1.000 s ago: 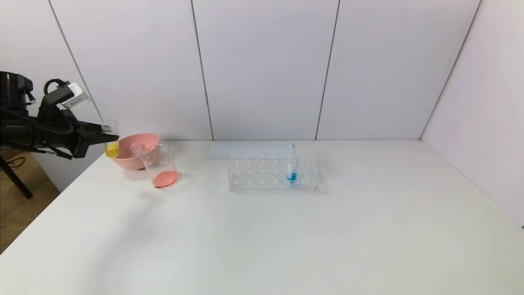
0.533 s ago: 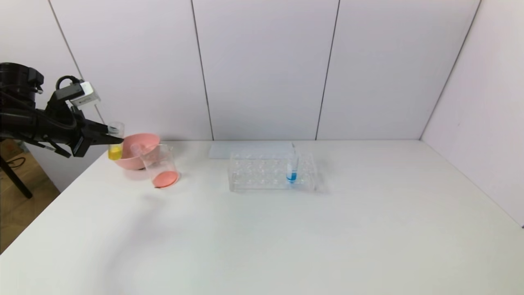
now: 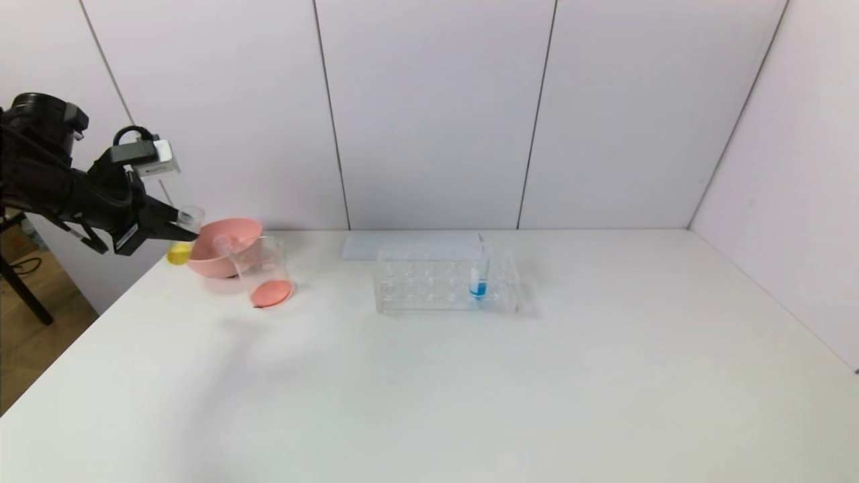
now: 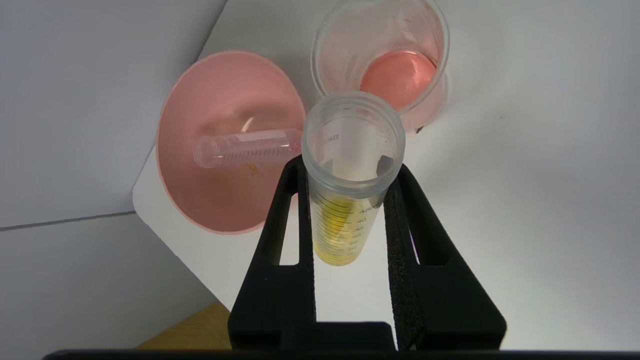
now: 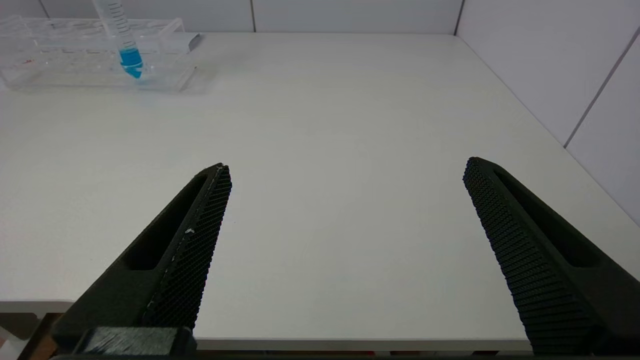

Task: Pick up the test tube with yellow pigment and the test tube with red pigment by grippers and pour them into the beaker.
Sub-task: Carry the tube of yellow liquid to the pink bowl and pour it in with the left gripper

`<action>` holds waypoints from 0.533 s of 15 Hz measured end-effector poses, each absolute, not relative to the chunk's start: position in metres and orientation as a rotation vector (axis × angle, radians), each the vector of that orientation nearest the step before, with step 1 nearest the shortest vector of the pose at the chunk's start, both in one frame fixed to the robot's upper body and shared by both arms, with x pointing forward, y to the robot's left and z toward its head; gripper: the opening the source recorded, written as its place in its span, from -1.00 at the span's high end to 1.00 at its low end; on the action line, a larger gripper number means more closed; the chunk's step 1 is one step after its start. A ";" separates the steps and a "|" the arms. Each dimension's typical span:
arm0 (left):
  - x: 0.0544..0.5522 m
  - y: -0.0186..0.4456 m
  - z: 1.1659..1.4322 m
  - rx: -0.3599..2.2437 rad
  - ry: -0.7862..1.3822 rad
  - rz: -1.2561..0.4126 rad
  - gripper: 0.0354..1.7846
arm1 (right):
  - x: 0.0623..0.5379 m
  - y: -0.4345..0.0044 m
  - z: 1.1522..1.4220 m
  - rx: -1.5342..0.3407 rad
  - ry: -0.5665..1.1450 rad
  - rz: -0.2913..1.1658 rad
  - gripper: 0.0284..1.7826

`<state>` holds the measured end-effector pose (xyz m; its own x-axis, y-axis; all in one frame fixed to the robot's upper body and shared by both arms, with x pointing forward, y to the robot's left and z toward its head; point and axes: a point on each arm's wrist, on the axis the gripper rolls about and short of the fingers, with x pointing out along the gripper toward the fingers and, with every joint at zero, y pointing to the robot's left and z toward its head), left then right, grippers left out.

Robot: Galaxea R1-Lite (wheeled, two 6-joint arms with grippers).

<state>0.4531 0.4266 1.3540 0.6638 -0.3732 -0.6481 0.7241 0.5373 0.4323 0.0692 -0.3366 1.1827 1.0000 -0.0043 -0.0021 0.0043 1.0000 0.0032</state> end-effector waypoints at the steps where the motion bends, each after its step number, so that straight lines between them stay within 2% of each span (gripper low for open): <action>1: 0.455 0.424 1.355 0.762 0.542 -0.701 0.55 | 0.069 -0.337 1.183 0.003 0.002 -0.004 -0.91; 8: 0.469 0.417 1.350 0.828 0.593 -0.695 0.55 | 0.069 -0.337 1.183 0.003 0.002 -0.004 -0.91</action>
<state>0.4695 0.4166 1.3499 0.6330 -0.3155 -0.7069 0.7476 0.4862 0.4525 0.0692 -0.3366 1.1827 1.0000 -0.0043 -0.0021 0.0043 1.0000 0.0032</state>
